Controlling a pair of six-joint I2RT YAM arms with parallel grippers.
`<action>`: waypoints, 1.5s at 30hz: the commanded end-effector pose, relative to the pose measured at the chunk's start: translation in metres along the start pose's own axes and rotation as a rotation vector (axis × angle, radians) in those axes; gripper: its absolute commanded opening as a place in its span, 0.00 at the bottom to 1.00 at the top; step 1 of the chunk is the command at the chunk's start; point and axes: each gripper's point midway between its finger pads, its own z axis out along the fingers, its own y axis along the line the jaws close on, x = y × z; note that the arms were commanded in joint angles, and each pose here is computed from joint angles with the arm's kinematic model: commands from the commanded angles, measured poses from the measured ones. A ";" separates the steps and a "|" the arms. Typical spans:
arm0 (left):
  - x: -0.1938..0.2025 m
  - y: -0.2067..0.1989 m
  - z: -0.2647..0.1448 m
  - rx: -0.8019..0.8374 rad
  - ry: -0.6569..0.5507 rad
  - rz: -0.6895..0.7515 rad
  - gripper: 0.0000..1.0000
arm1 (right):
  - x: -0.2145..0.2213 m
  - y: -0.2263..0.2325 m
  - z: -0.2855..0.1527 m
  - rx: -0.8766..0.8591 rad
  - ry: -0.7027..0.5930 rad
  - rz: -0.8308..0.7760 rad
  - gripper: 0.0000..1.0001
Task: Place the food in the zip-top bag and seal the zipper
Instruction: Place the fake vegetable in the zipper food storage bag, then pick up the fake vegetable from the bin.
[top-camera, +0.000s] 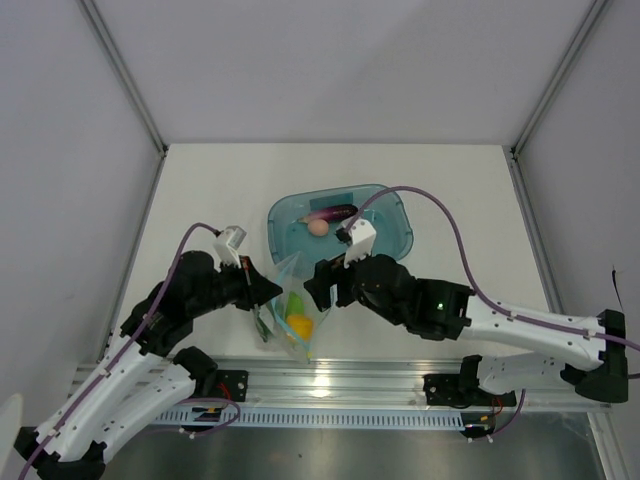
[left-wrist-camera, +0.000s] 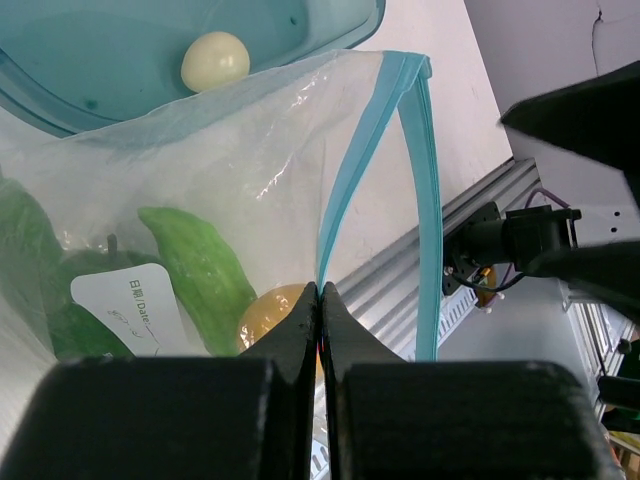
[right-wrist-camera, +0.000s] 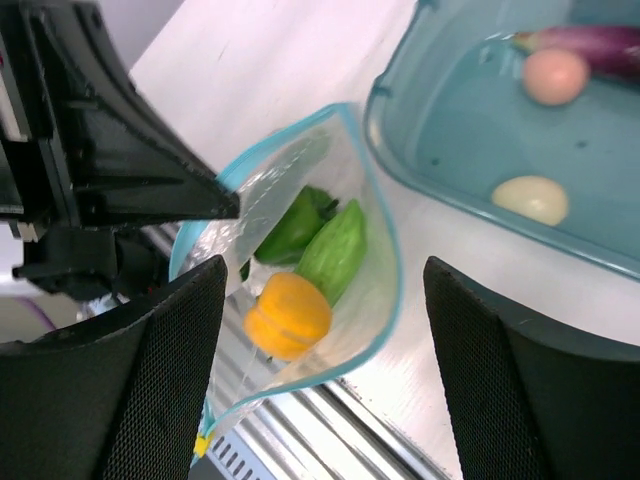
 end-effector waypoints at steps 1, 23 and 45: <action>-0.011 -0.007 -0.005 0.017 -0.042 0.002 0.00 | -0.038 -0.025 -0.022 0.127 -0.126 0.056 0.81; -0.008 0.003 -0.016 -0.029 -0.064 0.014 0.01 | -0.038 -0.199 0.079 0.348 0.258 0.250 0.81; -0.005 0.005 -0.011 -0.030 -0.048 0.014 0.01 | 0.123 -0.186 0.159 0.164 0.746 0.256 0.77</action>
